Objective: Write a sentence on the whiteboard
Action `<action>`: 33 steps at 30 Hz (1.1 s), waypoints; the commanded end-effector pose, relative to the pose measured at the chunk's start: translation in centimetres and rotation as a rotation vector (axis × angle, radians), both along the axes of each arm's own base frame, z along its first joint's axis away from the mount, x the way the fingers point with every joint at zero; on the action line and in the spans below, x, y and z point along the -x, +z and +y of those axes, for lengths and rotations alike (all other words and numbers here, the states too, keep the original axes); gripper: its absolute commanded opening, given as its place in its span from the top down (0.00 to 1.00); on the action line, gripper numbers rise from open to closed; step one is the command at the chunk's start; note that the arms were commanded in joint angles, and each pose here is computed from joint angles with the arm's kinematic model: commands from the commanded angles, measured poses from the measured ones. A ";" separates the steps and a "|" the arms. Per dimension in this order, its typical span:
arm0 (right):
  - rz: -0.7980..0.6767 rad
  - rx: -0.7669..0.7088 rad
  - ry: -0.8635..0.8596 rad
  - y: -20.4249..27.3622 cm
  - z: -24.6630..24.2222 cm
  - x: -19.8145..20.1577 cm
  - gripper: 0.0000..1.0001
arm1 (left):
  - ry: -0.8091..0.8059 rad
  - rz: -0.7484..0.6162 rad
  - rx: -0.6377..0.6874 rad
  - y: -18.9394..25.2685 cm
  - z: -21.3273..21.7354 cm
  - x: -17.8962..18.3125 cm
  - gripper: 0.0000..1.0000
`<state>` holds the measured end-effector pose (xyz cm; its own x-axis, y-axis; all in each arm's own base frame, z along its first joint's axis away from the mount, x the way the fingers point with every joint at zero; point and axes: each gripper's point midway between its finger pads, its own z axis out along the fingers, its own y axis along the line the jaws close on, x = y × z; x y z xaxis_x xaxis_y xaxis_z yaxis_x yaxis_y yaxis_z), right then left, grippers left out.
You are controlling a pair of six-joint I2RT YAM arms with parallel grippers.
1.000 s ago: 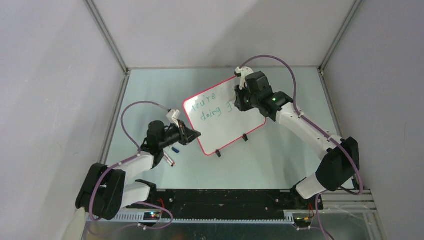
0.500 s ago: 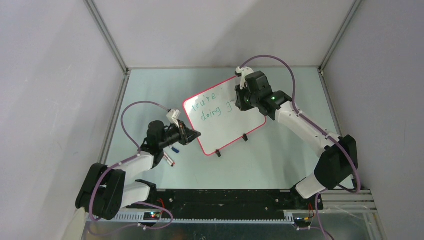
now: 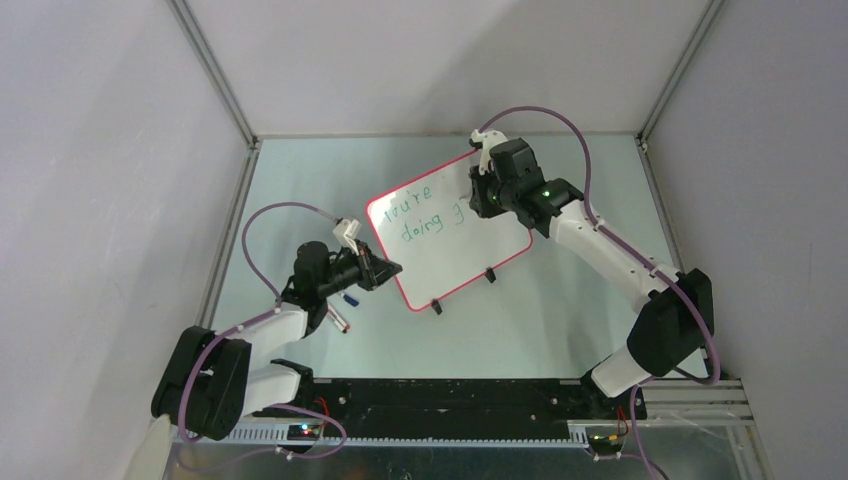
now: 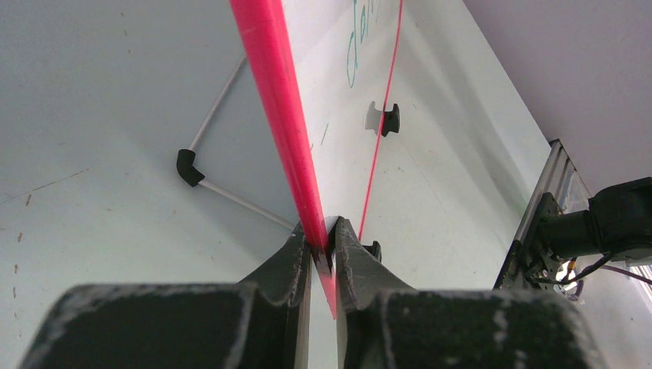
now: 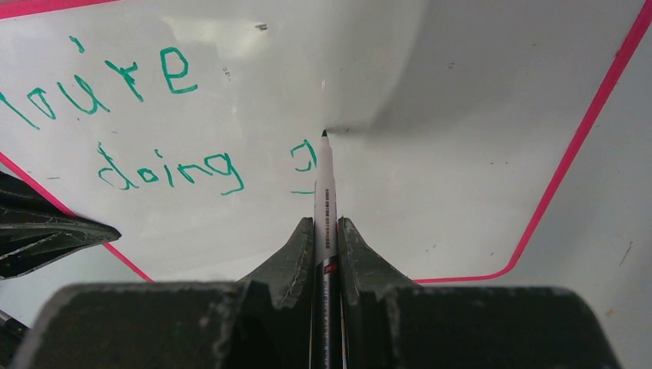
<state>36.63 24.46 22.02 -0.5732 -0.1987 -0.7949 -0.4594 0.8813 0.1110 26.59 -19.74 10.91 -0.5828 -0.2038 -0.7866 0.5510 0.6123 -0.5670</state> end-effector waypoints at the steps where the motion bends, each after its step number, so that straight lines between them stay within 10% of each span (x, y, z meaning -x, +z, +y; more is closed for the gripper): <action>1: -0.041 -0.024 -0.004 1.7 0.4 -1.1 1.00 | 0.094 -0.011 -0.124 -2.1 2.0 -1.5 0.98; 33: 0.012 0.009 -0.010 -0.8 -0.6 0.6 1.00 | 0.095 -0.011 -0.123 -2.1 2.0 -1.6 0.98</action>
